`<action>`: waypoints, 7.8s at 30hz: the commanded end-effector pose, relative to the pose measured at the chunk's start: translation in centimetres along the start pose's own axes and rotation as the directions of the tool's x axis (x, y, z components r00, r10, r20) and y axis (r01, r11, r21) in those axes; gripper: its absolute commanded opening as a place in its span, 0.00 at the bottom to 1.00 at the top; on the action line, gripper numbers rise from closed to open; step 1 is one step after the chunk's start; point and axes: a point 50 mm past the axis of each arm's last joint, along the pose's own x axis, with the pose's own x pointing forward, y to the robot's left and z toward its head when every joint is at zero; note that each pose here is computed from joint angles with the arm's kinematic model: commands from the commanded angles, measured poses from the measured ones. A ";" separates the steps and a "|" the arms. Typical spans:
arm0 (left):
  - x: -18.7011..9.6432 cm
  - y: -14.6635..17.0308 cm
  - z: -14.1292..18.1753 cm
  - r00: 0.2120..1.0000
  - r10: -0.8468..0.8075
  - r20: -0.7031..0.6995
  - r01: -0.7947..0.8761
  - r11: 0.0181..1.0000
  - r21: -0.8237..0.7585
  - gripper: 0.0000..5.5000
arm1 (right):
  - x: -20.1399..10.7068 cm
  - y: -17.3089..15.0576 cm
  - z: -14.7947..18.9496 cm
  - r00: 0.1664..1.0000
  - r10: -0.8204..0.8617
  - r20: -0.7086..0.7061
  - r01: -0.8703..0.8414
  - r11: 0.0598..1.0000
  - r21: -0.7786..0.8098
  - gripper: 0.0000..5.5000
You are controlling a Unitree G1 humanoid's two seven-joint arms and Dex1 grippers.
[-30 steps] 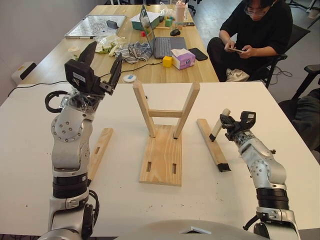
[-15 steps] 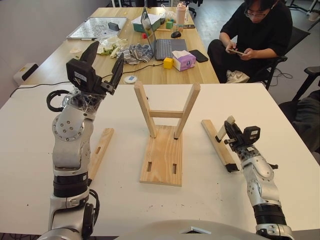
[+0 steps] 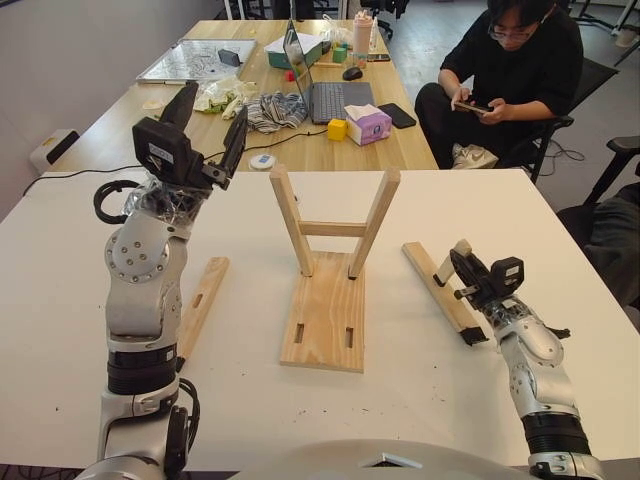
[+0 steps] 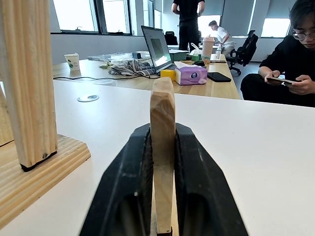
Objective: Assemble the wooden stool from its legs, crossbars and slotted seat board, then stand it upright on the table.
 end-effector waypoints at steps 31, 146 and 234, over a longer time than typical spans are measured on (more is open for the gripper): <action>-1.8 -0.1 0.2 0.996 0.085 -0.021 -0.085 0.996 0.005 0.57 | -2.3 -1.6 1.7 0.788 0.112 -0.605 -0.121 0.992 0.025 0.81; 0.5 -8.6 5.2 0.821 -0.340 0.459 0.533 0.168 -0.829 0.38 | 2.5 5.4 24.8 0.443 0.895 -0.046 -0.885 0.445 0.137 0.81; -10.0 -2.1 -5.1 0.493 -0.866 -0.088 0.685 0.448 -0.575 0.37 | 5.4 1.2 19.5 0.539 0.831 -0.134 -0.792 0.555 0.254 0.77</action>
